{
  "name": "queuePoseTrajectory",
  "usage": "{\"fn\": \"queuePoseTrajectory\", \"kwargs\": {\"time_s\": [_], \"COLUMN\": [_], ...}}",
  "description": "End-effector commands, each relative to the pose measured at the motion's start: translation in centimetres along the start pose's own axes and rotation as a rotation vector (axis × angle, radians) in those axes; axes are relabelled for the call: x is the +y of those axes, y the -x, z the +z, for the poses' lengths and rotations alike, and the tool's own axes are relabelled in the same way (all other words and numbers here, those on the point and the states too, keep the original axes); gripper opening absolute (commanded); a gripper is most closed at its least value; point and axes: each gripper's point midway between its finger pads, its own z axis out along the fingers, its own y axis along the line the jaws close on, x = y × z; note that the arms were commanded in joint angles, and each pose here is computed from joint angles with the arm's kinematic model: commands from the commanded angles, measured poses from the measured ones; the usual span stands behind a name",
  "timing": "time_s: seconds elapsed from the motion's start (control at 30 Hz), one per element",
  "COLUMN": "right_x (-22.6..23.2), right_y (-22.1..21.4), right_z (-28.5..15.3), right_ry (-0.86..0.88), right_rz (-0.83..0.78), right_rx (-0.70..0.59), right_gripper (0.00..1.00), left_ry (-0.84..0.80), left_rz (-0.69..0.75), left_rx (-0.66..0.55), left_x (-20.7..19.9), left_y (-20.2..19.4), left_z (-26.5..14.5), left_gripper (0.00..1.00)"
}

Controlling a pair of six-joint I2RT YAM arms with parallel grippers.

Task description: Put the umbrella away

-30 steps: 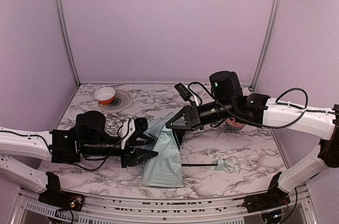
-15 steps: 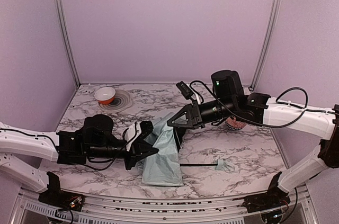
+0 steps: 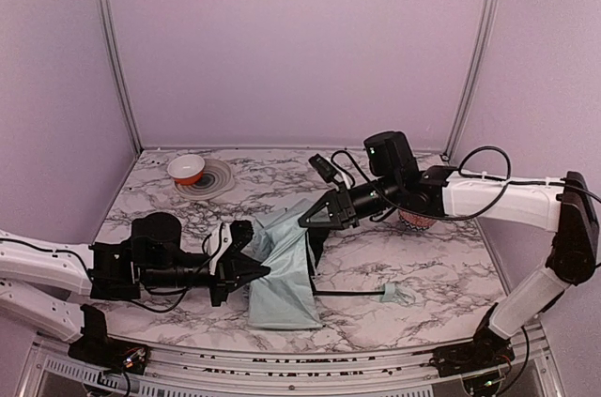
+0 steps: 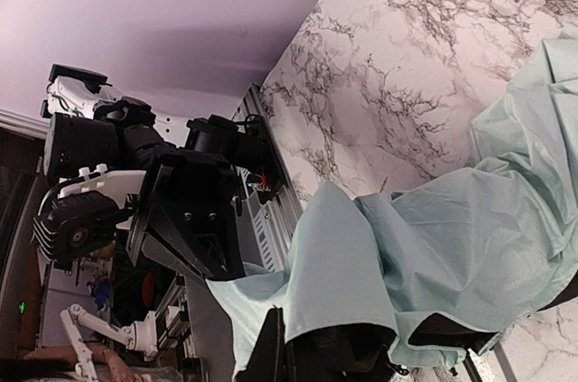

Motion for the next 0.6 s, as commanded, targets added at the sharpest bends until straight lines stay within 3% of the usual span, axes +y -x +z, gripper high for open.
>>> {"fn": "queuePoseTrajectory", "kwargs": {"time_s": [0.0, 0.2, 0.33, 0.43, 0.57], "right_x": [2.0, 1.1, -1.5, -5.4, -11.4], "right_y": [3.9, 6.4, 4.7, 3.7, 3.9], "right_z": [-1.0, -6.5, -5.0, -3.3, -0.3], "right_ry": [0.002, -0.191, -0.202, -0.230, -0.287], "right_rz": [-0.136, -0.184, -0.145, -0.113, -0.099], "right_rx": [-0.071, -0.154, -0.114, -0.066, 0.035], "right_gripper": [0.07, 0.45, 0.62, 0.63, 0.56], "left_ry": [-0.057, -0.053, -0.031, -0.011, 0.057], "left_rz": [0.022, 0.009, 0.019, 0.041, 0.054], "left_rx": [0.034, 0.027, -0.001, -0.029, -0.048], "left_x": [-1.3, -1.2, -0.8, -0.4, 1.5], "left_y": [-0.1, 0.0, 1.1, 2.4, 3.7], "left_z": [0.5, 0.4, 0.2, 0.1, 0.5], "left_gripper": [0.00, 0.00, 0.00, 0.00, 0.00]}}
